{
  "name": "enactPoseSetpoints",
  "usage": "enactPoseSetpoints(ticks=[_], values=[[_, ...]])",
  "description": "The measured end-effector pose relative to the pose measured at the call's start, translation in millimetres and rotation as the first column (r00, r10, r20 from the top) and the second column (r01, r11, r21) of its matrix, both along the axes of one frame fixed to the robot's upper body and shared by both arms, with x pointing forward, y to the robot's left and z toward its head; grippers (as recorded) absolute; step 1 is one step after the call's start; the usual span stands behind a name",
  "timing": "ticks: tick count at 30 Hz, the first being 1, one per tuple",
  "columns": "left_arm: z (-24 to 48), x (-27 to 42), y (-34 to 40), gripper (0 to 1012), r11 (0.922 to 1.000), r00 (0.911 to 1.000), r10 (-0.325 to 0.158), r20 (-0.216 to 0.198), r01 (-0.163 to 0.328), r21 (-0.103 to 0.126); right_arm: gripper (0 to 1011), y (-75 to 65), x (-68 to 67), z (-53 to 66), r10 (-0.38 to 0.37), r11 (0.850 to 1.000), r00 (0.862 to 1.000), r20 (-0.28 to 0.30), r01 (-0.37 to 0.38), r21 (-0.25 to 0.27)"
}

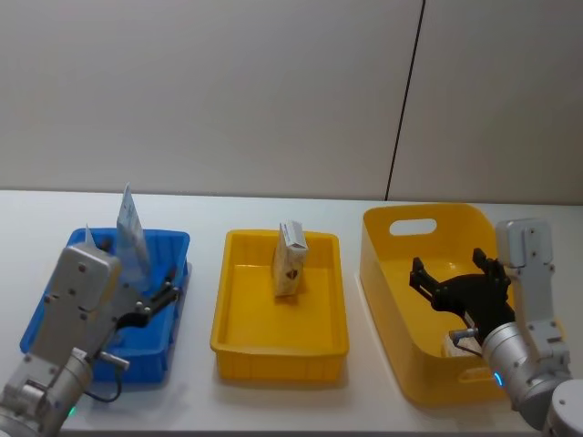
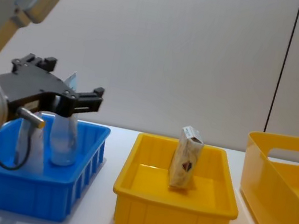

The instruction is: Bimanual collaborative sorting of washing and personal care products

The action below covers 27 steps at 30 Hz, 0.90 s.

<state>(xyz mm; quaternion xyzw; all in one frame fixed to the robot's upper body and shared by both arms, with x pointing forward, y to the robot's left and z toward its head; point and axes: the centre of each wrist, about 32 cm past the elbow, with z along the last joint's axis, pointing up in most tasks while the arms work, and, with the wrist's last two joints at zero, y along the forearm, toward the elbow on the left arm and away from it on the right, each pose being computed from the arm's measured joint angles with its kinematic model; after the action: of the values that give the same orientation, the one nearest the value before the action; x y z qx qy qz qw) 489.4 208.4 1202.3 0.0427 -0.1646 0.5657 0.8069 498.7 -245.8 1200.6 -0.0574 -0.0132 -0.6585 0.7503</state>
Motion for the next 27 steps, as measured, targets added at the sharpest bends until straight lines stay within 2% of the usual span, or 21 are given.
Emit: enactPoseSetpoints(ticks=[7, 13, 20, 27], values=[[-0.1, 0.3, 8.6, 1001, 0.9985, 0.9985, 0.055, 0.007, -0.055, 0.008, 1004, 0.2, 0.0, 0.2, 0.001, 1.000, 1.000, 0.001, -0.001, -0.001], [-1.6, 3.0, 17.9, 1001, 0.9946, 0.9947, 0.103, -0.008, -0.103, 0.013, 1004, 0.3, -0.1, 0.3, 0.001, 1.000, 1.000, 0.001, -0.001, -0.001], [-7.6, 9.0, 28.6, 1001, 0.9889, 0.9874, 0.149, -0.055, -0.148, 0.007, 1004, 0.3, -0.1, 0.3, 0.001, 1.000, 1.000, 0.001, -0.001, -0.001], [-13.9, 15.6, 36.1, 1001, 0.9875, 0.9824, 0.156, -0.103, -0.158, -0.004, 1003, 0.3, -0.1, 0.3, 0.001, 1.000, 1.000, 0.001, -0.001, -0.001]])
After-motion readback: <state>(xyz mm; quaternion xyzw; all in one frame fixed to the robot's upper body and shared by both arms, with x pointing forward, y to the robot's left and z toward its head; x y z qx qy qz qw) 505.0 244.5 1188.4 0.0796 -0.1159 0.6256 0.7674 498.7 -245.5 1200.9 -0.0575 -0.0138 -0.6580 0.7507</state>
